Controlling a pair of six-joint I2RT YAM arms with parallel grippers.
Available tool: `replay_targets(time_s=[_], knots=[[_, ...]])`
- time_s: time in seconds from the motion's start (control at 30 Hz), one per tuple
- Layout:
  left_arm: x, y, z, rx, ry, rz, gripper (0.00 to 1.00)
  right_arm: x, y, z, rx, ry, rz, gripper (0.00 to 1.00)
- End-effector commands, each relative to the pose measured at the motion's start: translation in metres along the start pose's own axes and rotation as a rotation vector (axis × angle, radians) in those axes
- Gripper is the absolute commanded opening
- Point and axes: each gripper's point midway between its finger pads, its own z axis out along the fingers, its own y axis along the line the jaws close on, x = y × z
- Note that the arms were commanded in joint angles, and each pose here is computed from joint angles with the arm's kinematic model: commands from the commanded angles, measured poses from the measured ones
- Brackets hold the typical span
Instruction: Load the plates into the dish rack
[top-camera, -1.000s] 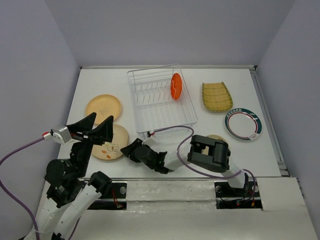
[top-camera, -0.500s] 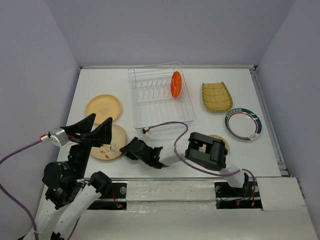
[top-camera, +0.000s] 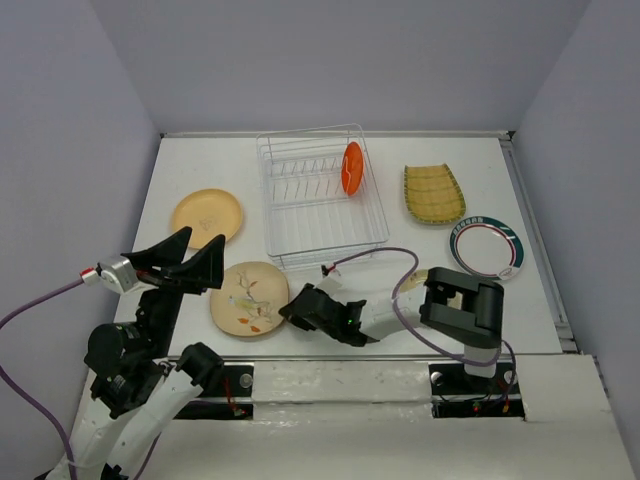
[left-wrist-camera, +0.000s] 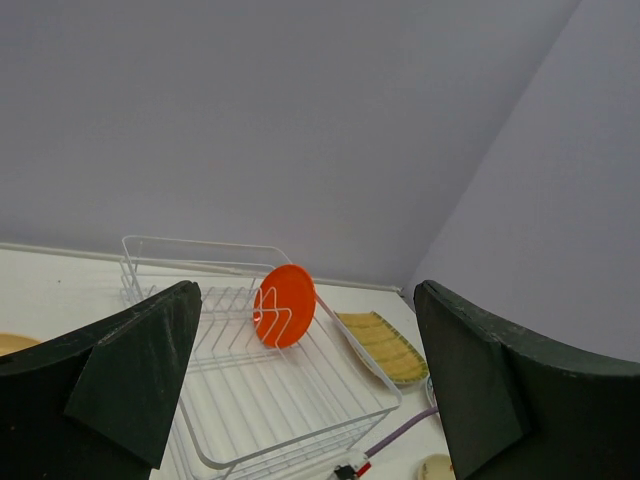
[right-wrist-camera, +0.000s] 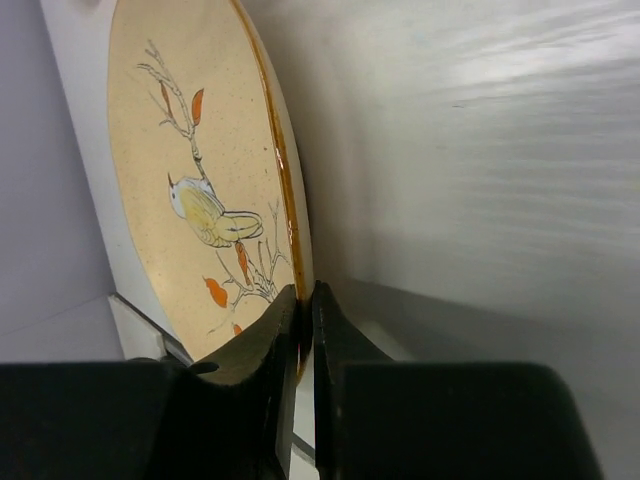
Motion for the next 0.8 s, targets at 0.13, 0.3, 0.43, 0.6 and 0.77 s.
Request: replay_targets(time_s=[0.13, 0.3, 0.43, 0.6, 0.77], knots=[[-0.007, -0.004, 0.006, 0.008, -0.022, 0.001, 0.99, -0.025, -0.047, -0.040, 0.078, -0.070, -0.065, 0.50], [-0.004, -0.002, 0.006, -0.004, -0.012, 0.000, 0.99, -0.020, -0.050, -0.032, 0.083, -0.045, -0.101, 0.54], [0.001, -0.002, 0.008, -0.006, 0.004, 0.006, 0.99, -0.019, -0.052, -0.022, 0.069, -0.024, -0.109, 0.44], [0.001, 0.000, 0.009, -0.014, 0.006, 0.011, 0.99, -0.026, -0.049, -0.028, 0.044, -0.034, -0.124, 0.07], [-0.002, 0.001, 0.007, -0.023, -0.003, 0.008, 0.99, -0.032, -0.015, -0.057, 0.058, -0.105, -0.353, 0.07]])
